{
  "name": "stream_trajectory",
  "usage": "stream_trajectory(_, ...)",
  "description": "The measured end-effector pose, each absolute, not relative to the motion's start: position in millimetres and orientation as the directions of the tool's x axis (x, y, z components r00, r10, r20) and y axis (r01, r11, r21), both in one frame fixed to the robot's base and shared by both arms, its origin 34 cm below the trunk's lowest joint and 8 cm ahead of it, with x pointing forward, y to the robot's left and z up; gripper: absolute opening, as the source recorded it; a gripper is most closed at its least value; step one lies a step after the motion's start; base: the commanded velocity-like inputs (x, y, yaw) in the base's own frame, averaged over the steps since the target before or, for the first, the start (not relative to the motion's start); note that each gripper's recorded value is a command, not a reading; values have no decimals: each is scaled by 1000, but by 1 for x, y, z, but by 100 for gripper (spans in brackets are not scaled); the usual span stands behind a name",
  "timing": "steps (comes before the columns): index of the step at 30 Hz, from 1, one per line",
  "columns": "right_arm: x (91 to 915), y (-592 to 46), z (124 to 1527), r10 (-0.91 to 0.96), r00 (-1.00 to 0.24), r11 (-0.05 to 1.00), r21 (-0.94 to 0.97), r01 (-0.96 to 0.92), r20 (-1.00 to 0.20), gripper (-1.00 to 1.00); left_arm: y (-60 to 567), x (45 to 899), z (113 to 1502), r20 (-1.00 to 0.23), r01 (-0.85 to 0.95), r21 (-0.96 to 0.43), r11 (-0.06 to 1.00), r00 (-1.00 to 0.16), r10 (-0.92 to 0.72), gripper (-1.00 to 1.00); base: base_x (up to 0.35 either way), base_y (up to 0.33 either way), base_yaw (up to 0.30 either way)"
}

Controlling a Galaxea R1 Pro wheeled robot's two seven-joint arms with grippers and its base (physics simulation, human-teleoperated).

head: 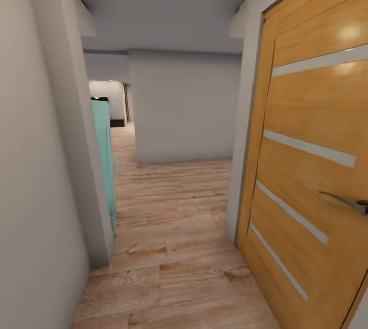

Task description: Move the two storage containers from the living room to the garage. In the garage, place one container on the floor and stack the other container on top of it (either order is fine).

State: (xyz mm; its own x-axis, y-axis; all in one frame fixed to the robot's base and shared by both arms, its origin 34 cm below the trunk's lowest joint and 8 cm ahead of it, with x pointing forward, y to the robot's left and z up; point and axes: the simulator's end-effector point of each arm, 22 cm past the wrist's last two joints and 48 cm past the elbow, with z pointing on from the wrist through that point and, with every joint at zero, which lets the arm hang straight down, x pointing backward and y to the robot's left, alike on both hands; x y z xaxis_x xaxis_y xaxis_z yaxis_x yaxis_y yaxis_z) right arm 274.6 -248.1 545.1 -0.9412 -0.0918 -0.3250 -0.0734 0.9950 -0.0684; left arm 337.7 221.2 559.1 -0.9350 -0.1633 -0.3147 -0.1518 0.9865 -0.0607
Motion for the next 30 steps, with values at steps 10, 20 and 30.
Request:
stream_trajectory(10, 275, -248, 545, -89, -941, 995, -68, -71, -325, 100, 221, 338, 559, -315, -151, -62, 987, -935, -163, 100, 331, 0, 0)
stream_trajectory(20, 275, -248, 545, -86, -942, 995, -68, -68, -325, 100, 228, 337, 559, -310, -225, -72, 972, -921, -236, 100, 331, 0, 0)
stream_trajectory(30, 274, -248, 545, -85, -942, 996, -67, -67, -324, 100, 228, 337, 559, -308, -244, -78, 967, -916, -256, 100, 331, 0, 0)
